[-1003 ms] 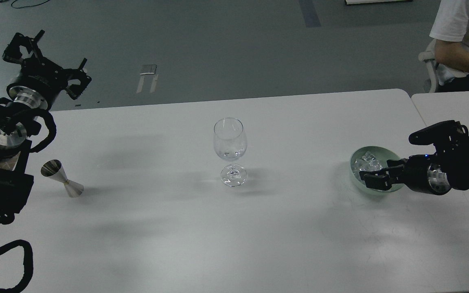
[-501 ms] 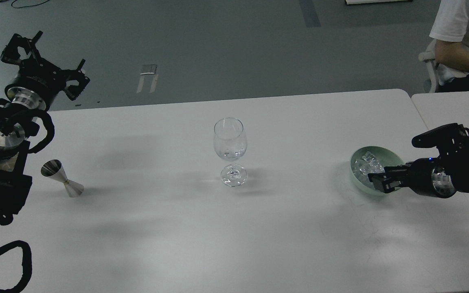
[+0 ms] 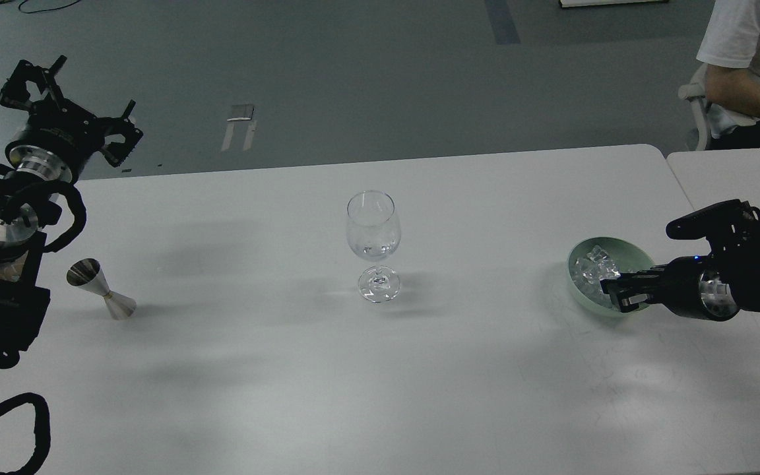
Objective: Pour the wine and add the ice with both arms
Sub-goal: 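Pinch an ice cube in the bowl with the right gripper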
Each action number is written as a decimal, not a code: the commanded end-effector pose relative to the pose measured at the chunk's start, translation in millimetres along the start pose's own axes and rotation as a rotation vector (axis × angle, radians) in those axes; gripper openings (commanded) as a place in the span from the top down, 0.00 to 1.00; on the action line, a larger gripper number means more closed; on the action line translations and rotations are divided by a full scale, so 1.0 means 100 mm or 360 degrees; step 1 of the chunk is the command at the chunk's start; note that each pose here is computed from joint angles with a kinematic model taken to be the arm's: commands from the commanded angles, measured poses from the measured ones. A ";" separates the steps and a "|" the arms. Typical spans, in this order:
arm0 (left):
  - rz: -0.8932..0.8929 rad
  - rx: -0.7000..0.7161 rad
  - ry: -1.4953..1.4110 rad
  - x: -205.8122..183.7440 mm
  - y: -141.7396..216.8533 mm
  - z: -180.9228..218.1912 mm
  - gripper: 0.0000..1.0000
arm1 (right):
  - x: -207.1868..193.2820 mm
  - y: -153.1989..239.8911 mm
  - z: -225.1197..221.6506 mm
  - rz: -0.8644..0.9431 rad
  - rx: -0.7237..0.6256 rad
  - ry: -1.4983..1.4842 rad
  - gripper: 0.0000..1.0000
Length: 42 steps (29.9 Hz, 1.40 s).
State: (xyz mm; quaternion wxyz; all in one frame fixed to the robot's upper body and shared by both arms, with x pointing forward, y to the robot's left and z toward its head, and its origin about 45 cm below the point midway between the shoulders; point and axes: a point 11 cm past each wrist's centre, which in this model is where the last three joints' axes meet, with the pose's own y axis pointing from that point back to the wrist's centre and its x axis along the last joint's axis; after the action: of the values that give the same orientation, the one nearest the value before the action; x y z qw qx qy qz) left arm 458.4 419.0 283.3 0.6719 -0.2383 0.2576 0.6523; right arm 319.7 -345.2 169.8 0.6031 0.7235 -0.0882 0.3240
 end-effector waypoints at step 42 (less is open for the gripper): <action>0.0016 0.0003 0.0007 0.05 0.02 -0.05 0.01 | 0.09 -0.05 0.04 0.0063 -0.0047 -0.0054 1.00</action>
State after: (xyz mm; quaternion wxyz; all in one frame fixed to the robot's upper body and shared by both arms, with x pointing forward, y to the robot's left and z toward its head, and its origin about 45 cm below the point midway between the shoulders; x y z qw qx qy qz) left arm 455.7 420.0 275.7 0.6676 -0.2369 0.2617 0.6555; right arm 329.5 -345.1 166.3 0.6089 0.7171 -0.1124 0.3199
